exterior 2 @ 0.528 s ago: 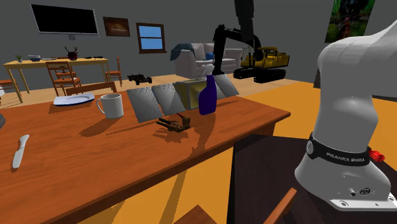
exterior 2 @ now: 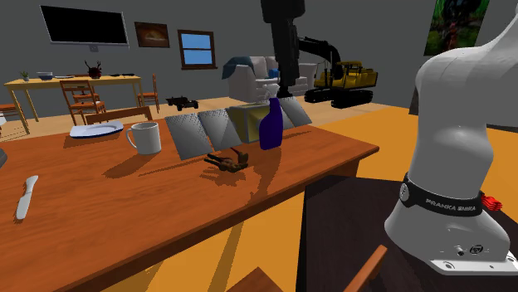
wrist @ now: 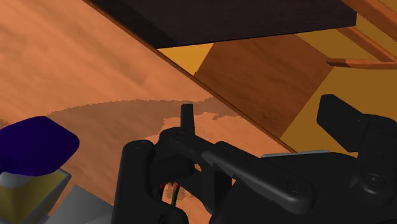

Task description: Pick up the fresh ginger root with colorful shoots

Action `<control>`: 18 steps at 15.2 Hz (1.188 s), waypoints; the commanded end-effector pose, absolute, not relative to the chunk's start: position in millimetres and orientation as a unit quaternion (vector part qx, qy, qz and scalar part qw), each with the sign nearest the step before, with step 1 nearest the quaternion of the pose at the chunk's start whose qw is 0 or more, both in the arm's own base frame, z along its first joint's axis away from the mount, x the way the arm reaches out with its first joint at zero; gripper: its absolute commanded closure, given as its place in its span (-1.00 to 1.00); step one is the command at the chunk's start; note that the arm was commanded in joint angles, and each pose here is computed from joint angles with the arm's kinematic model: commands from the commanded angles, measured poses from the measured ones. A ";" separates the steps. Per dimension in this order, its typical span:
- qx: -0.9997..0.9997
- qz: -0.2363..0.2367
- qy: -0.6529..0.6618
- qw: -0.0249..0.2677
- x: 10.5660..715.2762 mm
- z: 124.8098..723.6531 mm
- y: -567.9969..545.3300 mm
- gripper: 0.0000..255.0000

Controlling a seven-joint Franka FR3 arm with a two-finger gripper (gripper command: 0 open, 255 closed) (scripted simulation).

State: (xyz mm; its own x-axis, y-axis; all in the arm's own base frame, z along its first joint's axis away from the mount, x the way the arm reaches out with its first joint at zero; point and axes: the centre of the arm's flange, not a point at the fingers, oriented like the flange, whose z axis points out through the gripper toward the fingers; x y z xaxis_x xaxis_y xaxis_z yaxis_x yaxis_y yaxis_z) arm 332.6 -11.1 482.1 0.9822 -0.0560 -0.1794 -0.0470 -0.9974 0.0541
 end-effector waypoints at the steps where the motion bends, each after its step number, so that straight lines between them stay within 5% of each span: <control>1: 0.996 -0.082 -0.031 0.028 347.2 462.6 -18.2 -1.00; 18: 0.996 -0.017 -0.072 0.056 484.5 325.1 -90.3 -1.00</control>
